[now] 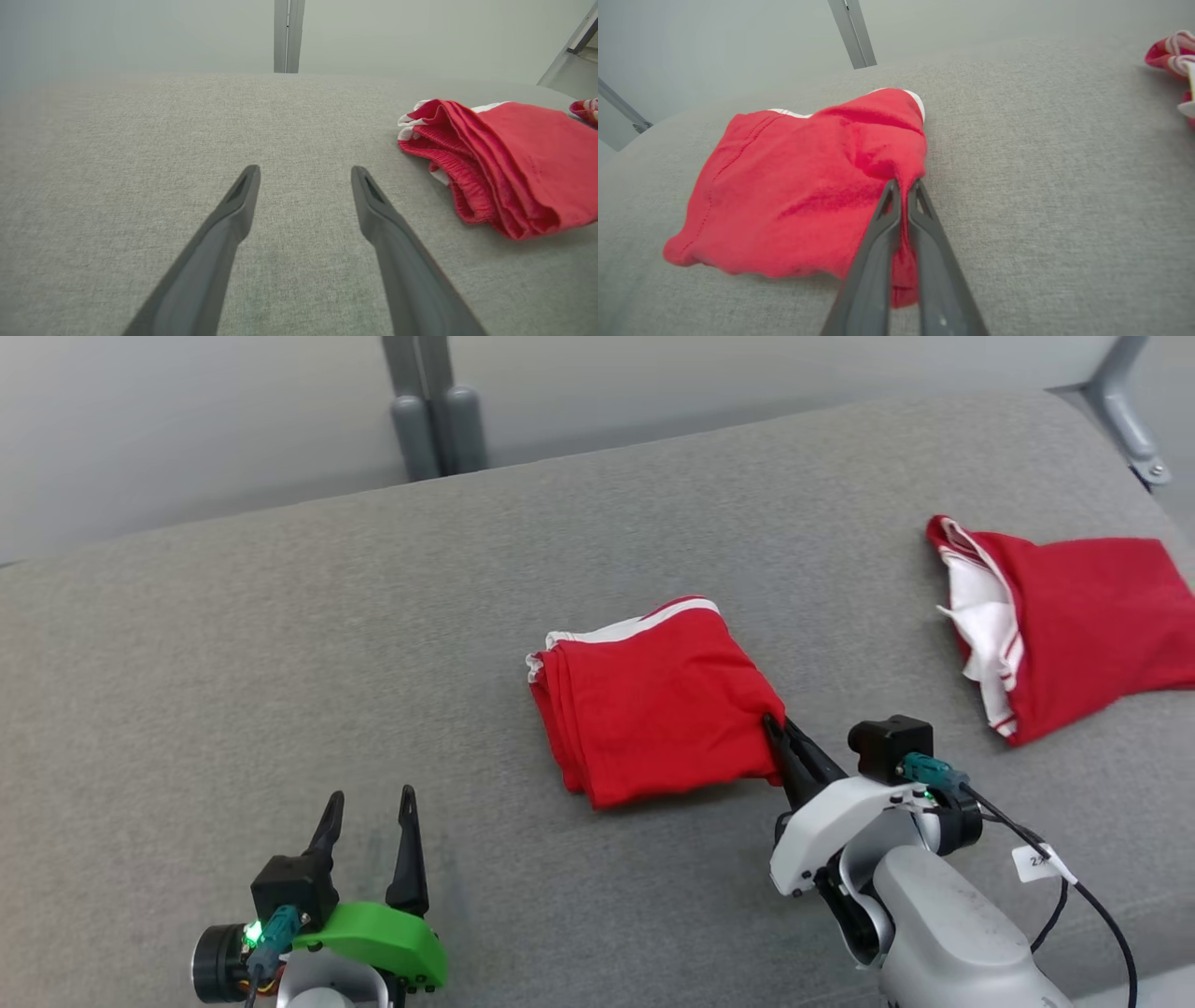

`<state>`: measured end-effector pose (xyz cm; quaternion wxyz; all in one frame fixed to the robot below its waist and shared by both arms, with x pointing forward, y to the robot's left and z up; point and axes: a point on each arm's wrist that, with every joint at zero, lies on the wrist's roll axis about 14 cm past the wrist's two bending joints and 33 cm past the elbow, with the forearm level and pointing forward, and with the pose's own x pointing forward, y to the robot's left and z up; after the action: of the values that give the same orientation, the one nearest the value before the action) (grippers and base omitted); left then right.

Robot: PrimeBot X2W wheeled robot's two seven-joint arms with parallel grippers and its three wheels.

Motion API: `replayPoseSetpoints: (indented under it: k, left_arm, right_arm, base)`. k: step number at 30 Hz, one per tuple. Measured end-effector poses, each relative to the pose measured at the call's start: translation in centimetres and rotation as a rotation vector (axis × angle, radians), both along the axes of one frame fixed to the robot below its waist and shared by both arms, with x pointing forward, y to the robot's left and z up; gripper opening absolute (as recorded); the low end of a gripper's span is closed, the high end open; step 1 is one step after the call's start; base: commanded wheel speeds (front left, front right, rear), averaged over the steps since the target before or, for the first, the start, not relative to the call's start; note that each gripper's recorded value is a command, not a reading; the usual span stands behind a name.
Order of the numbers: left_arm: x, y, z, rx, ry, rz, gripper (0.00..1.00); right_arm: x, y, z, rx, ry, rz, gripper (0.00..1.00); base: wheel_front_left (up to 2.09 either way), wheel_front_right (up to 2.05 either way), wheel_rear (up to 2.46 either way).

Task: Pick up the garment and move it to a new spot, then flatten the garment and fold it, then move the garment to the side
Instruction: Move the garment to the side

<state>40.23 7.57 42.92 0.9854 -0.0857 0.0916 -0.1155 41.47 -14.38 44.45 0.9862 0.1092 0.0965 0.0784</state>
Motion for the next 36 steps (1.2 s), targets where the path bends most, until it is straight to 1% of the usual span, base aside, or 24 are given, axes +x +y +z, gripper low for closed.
replayPoseSetpoints:
  k: [7, 15, 21, 24, 27, 34, 36]
  left_arm:
    - [0.5, -5.6, 0.4, -0.018, -0.013, -0.16, 1.0]
    - [-0.2, -12.1, 0.8, -0.043, -0.023, -0.354, 1.0]
    - [-1.0, -15.2, 0.9, -0.053, -0.022, -0.445, 1.0]
    - [-1.1, -15.6, 0.5, -0.053, -0.015, -0.461, 1.0]
    - [-1.1, -15.2, 0.2, -0.047, -0.007, -0.455, 1.0]
    - [-0.6, -13.4, -0.5, -0.029, 0.001, -0.411, 1.0]
    - [-0.5, -12.9, -0.7, -0.025, 0.004, -0.4, 1.0]
  right_arm:
    - [-2.4, -4.5, 0.5, -0.017, -0.005, -0.122, 0.0]
    - [-5.6, -9.2, 0.5, -0.047, 0.006, -0.256, 0.0]
    - [-7.2, -11.8, 0.4, -0.099, 0.022, -0.312, 0.0]
    - [-7.0, -12.4, 0.4, -0.129, 0.032, -0.307, 0.0]
    - [-5.9, -12.7, 1.0, -0.178, 0.026, -0.278, 0.0]
    - [-1.7, -14.5, 4.8, -0.284, -0.042, -0.244, 0.0]
    - [-0.6, -15.5, 6.0, -0.331, -0.06, -0.243, 0.0]
  base:
    - [0.0, 0.0, 0.0]
    - [0.0, 0.0, 0.0]
    - [0.0, 0.0, 0.0]
    - [0.0, 0.0, 0.0]
    - [0.0, 0.0, 0.0]
    - [0.0, 0.0, 0.0]
    - [0.0, 0.0, 0.0]
